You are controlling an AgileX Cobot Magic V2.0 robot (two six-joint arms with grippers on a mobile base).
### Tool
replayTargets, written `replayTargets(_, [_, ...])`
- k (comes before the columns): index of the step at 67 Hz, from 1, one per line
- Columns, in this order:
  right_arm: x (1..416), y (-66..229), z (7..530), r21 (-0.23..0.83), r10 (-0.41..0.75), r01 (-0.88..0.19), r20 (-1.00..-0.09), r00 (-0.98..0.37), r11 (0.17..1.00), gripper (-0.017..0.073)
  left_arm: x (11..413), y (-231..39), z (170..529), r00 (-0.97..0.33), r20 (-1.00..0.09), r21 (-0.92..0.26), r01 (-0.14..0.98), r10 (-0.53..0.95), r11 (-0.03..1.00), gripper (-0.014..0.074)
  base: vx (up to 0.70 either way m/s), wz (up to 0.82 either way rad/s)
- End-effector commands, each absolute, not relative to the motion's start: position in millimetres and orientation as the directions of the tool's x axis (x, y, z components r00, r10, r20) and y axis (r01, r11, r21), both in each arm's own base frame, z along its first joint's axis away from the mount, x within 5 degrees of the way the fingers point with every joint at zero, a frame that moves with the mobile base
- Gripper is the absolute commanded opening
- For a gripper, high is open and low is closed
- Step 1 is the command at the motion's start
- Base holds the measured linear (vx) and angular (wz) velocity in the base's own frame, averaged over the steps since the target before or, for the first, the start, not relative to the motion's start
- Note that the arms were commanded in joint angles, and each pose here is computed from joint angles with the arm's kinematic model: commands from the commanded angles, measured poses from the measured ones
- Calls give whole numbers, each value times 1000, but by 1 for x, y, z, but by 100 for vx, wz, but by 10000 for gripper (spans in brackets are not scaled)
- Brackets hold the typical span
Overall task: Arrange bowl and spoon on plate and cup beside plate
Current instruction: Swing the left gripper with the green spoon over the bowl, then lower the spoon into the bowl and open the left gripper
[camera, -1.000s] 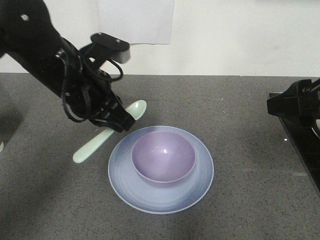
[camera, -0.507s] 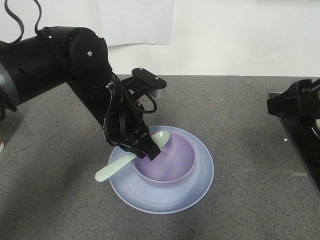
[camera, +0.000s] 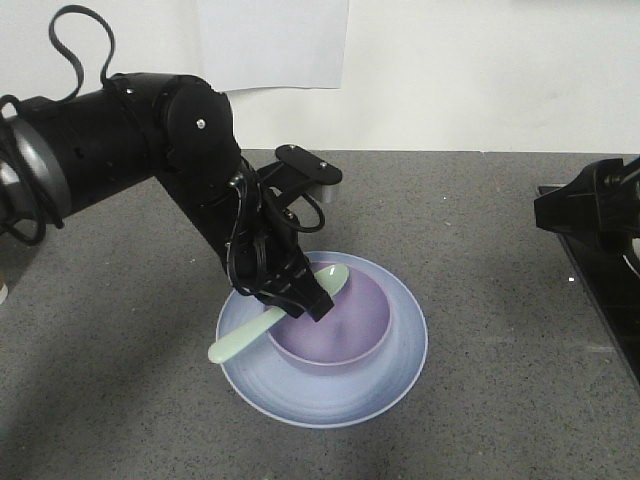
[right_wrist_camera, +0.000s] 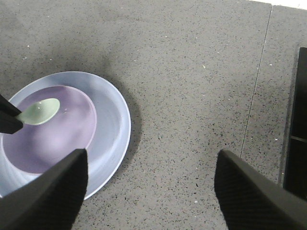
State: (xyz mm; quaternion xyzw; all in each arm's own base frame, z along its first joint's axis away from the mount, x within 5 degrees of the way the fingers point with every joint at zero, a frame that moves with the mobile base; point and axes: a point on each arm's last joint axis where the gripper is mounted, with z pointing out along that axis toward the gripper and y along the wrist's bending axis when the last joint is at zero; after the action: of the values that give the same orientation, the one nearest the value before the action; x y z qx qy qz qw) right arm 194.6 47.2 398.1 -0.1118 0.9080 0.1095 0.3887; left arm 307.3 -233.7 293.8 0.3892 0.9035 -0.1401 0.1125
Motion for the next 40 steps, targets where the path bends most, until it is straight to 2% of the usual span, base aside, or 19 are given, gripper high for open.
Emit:
replayTargets(1, [194,46,413,103,-92,-284,-795,-600,953,538,303,-238,318,-651,-407,-174,744,640,645,-3,0,0])
replayTargets(40, [194,46,413,103,-92,-284,-795,-599,953,538,306,-243,318,-660,-446,-207,734,605,647,6,0,0])
